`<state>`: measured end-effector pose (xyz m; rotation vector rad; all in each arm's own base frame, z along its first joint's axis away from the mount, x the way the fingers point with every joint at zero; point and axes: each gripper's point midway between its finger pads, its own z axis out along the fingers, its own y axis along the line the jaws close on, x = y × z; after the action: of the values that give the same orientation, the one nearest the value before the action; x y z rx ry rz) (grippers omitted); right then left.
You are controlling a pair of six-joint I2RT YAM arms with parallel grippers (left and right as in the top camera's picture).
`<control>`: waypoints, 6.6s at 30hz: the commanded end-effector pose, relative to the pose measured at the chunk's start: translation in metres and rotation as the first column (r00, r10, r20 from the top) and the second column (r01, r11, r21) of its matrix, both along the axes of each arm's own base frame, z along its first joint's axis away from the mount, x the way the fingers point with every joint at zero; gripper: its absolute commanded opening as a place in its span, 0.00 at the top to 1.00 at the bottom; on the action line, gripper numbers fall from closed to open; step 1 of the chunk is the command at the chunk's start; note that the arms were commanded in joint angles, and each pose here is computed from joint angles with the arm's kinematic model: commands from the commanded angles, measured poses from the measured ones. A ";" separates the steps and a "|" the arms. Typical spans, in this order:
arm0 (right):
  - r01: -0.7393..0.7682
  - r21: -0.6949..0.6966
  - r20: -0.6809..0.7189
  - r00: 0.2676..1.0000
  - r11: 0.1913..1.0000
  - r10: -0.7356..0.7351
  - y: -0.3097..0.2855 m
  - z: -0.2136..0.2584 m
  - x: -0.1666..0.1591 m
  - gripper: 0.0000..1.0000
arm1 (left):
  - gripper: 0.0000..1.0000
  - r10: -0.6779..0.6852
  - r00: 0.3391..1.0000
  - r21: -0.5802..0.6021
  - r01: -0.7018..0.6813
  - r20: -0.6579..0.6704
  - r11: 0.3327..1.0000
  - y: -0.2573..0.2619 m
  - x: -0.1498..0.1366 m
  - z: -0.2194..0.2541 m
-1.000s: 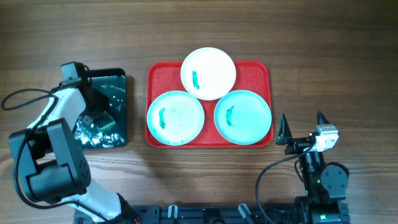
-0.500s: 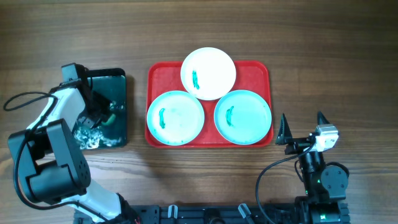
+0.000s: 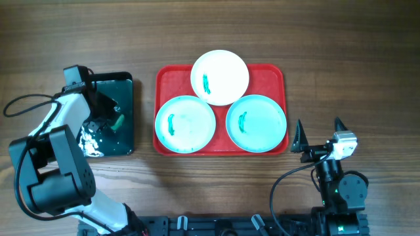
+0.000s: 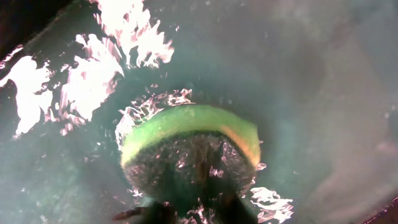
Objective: Clean dirty plates on tray and stack at the side
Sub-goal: 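Swirl the held sponge in the basin water with the left gripper, then move the wet sponge with the left gripper onto the left plate, then grip the left plate rim with the right gripper to steady it, then scrub the left plate with the sponge while the right gripper holds it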
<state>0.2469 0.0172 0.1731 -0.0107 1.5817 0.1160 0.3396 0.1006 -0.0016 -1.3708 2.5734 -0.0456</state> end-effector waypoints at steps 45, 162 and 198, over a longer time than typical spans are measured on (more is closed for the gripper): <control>-0.021 0.013 0.002 1.000 1.000 0.021 0.004 0.000 0.000 0.00 | 0.96 -0.604 0.740 -0.166 0.662 0.296 0.731 -0.242 -0.046 0.085; -0.069 0.323 -0.937 0.116 0.944 0.329 0.249 -0.192 0.080 0.96 | 0.60 -0.581 0.814 -0.066 0.579 -0.014 0.813 -0.246 -0.055 0.016; -0.458 0.333 -0.914 0.058 0.824 0.402 0.258 -0.187 0.064 0.93 | 0.96 -0.727 0.681 0.036 0.732 -0.087 0.681 -0.213 -0.034 -0.019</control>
<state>0.3178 0.2791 0.0017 -0.5858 2.8418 0.7370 0.3133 -0.1482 0.0032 -0.1450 2.9102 -0.2117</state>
